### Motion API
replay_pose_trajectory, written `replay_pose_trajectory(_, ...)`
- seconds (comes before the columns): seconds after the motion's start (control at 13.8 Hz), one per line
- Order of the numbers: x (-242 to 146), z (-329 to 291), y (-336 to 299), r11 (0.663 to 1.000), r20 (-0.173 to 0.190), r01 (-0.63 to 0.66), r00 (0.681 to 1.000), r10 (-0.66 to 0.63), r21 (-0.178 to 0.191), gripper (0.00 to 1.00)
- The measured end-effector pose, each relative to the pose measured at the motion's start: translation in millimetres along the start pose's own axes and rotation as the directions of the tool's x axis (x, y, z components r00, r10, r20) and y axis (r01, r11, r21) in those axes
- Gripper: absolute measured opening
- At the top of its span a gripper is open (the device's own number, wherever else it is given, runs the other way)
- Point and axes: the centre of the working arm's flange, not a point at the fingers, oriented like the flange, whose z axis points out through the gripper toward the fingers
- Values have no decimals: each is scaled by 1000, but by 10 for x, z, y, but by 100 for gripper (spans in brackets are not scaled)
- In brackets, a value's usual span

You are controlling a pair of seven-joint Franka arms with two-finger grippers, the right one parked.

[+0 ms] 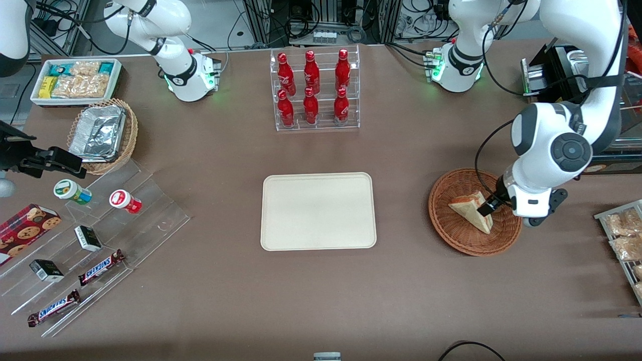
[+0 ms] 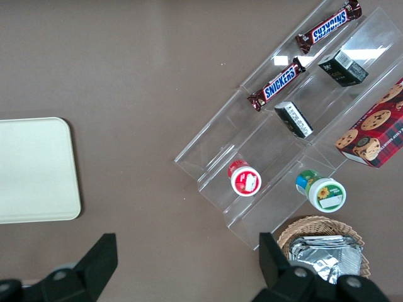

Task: Place sandwich from basket to tray
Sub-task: 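Lower the left gripper and close it on the wrapped sandwich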

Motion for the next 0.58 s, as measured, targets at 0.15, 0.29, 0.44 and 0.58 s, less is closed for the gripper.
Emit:
replay_pose_trajectory(0.15, -49, 145, -36, 1000, -11, -2, 1000, 2, -15, 100)
replay_pose_trajectory(0.29, -100, 287, -70, 999, -30, -5, 1000, 3, -39, 100)
replay_pose_trajectory(0.44, -157, 422, -112, 998, -46, -7, 999, 4, -59, 100)
replay_pose_trajectory(0.58, -187, 482, -137, 998, -45, -8, 999, 5, -59, 100)
